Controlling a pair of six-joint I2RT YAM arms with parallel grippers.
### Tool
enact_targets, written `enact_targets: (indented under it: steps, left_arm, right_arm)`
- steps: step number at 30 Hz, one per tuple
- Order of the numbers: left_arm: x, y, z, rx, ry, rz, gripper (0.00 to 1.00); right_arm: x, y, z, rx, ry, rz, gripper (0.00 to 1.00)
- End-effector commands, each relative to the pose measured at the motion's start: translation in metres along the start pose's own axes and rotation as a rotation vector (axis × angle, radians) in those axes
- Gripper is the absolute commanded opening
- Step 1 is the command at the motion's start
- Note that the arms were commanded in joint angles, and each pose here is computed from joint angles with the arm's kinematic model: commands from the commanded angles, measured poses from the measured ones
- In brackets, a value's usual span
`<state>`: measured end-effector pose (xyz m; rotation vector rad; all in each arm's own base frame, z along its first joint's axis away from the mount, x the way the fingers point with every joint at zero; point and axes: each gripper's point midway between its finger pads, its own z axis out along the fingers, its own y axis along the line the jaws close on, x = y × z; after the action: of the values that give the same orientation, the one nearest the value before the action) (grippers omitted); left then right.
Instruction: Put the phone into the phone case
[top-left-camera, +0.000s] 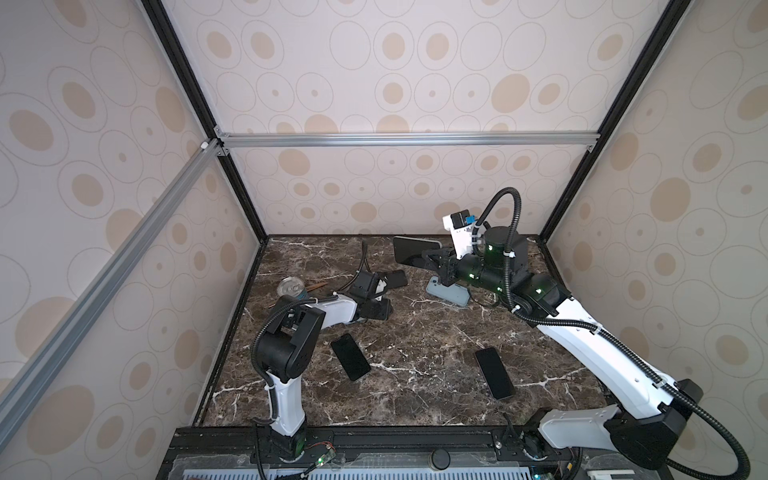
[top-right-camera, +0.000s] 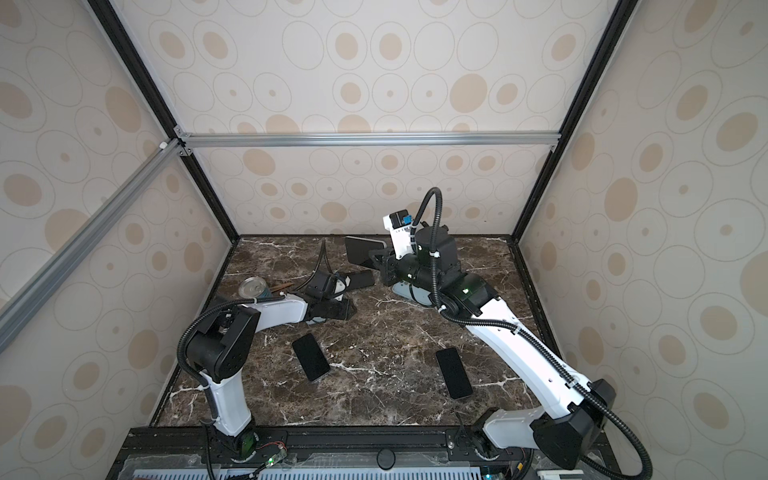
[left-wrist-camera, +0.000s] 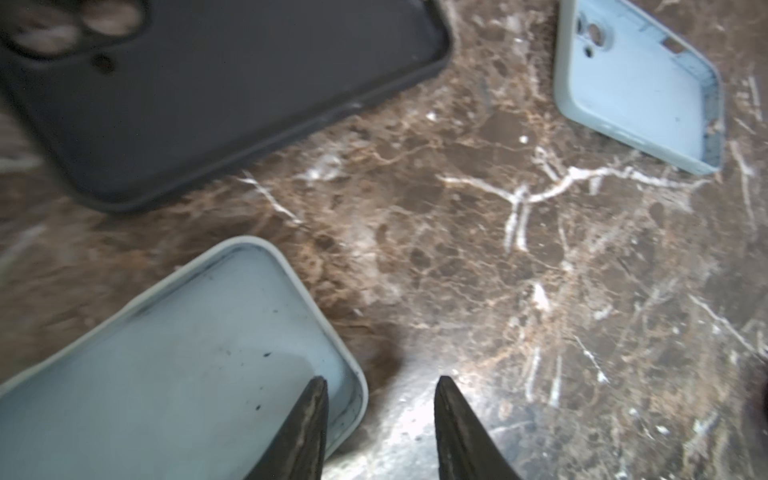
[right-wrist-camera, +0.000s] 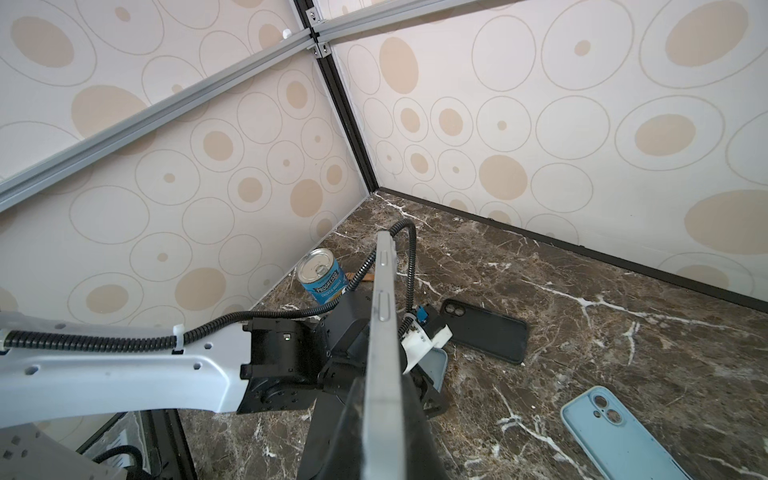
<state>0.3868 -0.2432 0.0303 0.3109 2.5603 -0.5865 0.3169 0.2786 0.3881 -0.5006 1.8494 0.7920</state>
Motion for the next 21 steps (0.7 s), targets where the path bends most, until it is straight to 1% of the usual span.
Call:
enact_targets:
  steps: [1, 7, 10, 12, 13, 16, 17, 19, 21]
  left_arm:
    - [0.013, -0.022, -0.008, 0.075, 0.026, -0.01, 0.43]
    - [0.029, -0.042, -0.012, 0.142, 0.057, 0.014, 0.43]
    - [0.042, -0.06, -0.013, 0.189, 0.096, 0.032, 0.43]
    - [0.047, -0.074, -0.016, 0.222, 0.094, 0.046, 0.43]
    - [0.047, -0.087, -0.021, 0.276, 0.094, 0.045, 0.43]
    - [0.034, -0.112, -0.037, 0.39, 0.049, 0.021, 0.43]
    - [0.028, -0.117, -0.043, 0.405, 0.029, 0.02, 0.43]
    - [0.008, -0.121, -0.061, 0.394, -0.035, 0.035, 0.43]
    - [-0.011, -0.113, -0.08, 0.354, -0.1, 0.033, 0.44]
  right_arm:
    - [-0.017, 0.008, -0.016, -0.027, -0.063, 0.004, 0.0]
    - [-0.014, 0.008, -0.017, -0.028, -0.065, 0.011, 0.0]
    - [-0.013, 0.008, -0.019, -0.029, -0.065, 0.017, 0.0]
    - [-0.012, 0.007, -0.02, -0.025, -0.068, 0.02, 0.0]
    - [-0.012, 0.006, -0.02, -0.02, -0.068, 0.022, 0.0]
    - [-0.009, 0.001, -0.019, 0.006, -0.058, 0.039, 0.0]
    - [-0.009, 0.0, -0.019, 0.015, -0.055, 0.046, 0.0]
    - [-0.008, -0.003, -0.018, 0.03, -0.042, 0.062, 0.0]
    - [-0.008, -0.003, -0.019, 0.037, -0.027, 0.073, 0.0]
